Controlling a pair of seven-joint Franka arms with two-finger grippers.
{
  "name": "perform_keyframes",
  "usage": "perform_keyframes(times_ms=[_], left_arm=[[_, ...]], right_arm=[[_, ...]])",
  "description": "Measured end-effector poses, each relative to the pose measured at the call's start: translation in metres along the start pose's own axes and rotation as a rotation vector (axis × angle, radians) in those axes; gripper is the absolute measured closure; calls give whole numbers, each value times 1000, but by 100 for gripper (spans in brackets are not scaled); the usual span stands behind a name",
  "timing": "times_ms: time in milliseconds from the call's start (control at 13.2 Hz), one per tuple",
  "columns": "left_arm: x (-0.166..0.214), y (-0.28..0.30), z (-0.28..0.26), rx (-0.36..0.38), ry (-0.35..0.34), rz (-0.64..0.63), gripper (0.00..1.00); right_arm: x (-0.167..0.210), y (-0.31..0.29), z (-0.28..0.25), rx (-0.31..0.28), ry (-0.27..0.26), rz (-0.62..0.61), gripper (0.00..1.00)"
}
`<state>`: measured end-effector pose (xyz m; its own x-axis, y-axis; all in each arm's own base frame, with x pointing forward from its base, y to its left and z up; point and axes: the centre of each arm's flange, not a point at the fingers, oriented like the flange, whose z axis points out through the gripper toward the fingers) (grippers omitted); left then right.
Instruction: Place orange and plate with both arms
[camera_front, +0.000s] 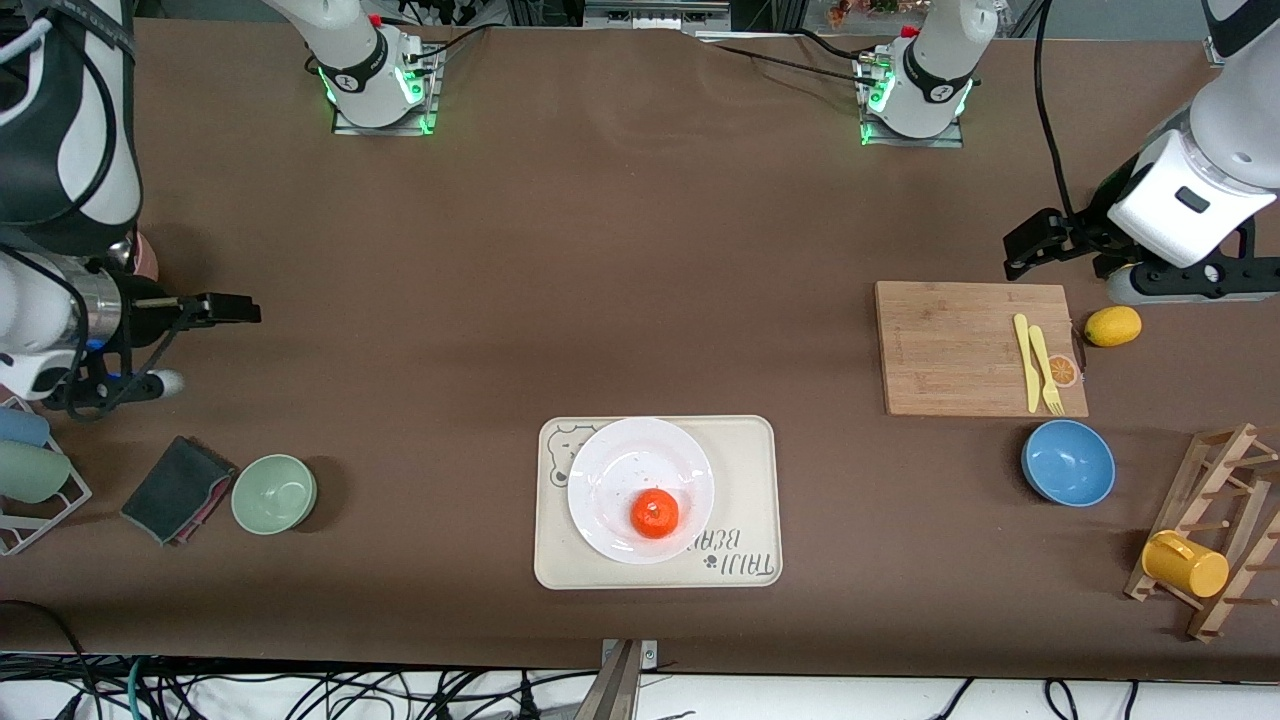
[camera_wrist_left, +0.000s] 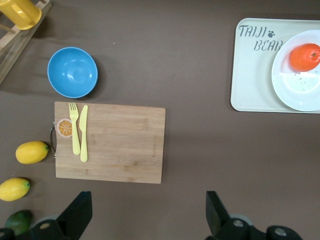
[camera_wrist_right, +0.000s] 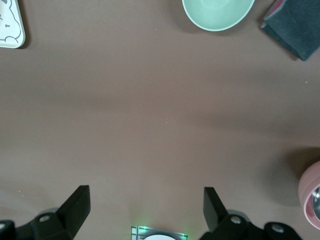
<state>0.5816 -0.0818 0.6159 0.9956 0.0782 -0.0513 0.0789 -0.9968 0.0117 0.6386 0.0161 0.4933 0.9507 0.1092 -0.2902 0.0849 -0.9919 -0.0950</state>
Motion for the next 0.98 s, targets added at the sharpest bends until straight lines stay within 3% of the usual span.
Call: perform_keyframes(times_ms=[303,606,985], left_arm=[[6,-31,4,2,-25,-52,0],[7,-24,9,2,-34,-39,0],[7,-25,9,2,-33,-41,0]], right_arm=[[-42,-11,-15,-73,51,15,0],[-103,-3,-25,-56,95,55,0],[-117,-7,-41,-56,124,51,0]])
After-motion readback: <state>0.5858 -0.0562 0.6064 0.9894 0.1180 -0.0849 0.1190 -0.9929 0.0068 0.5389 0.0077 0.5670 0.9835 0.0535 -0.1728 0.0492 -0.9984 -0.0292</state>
